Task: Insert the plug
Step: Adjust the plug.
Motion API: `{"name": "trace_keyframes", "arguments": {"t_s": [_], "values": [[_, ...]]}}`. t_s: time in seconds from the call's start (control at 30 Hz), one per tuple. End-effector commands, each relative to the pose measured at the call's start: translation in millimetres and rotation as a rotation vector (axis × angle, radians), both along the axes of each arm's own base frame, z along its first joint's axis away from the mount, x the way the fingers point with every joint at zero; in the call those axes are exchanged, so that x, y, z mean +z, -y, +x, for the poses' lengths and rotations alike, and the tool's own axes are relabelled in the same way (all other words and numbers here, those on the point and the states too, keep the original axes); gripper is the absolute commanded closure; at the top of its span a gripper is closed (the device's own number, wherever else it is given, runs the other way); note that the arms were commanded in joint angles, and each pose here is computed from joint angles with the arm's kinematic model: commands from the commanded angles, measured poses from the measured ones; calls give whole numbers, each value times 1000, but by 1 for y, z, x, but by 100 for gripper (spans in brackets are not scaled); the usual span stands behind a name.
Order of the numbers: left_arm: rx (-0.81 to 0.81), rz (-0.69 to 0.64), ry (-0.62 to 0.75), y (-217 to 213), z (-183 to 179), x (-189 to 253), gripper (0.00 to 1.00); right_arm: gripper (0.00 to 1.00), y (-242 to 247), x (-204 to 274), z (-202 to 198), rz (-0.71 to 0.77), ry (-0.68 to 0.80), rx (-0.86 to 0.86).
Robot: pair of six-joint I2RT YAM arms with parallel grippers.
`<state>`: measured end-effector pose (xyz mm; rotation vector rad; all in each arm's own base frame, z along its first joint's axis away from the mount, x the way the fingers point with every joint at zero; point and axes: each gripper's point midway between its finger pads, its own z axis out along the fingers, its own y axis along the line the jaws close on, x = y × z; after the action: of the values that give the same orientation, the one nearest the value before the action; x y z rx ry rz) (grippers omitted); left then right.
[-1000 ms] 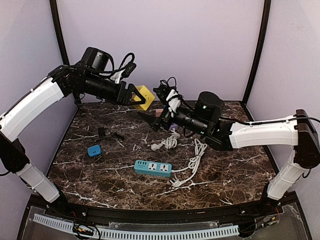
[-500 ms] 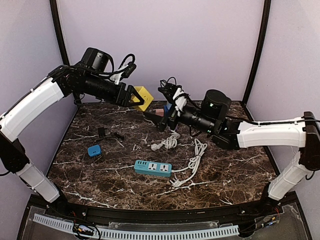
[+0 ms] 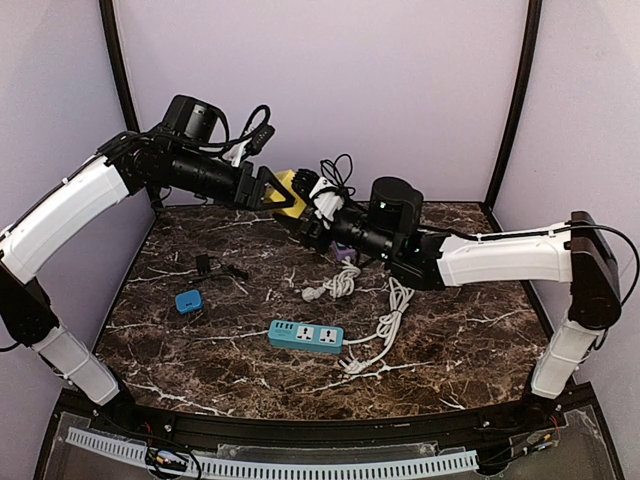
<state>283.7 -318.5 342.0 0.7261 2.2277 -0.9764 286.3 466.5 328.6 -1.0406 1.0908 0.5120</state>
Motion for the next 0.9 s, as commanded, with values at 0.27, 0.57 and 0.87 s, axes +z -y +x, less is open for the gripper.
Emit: {"name": "trace_keyframes", "arguments": {"t_s": [0.27, 0.57, 0.87], "values": [[-128, -45, 101, 3, -16, 18, 47, 100, 9, 21, -22, 16, -47, 126], [-634, 283, 661, -37, -76, 12, 4, 100, 54, -15, -122, -147, -367, 837], [-940, 424, 1126, -11, -121, 6, 8, 100, 59, -7, -142, -145, -436, 1007]]}}
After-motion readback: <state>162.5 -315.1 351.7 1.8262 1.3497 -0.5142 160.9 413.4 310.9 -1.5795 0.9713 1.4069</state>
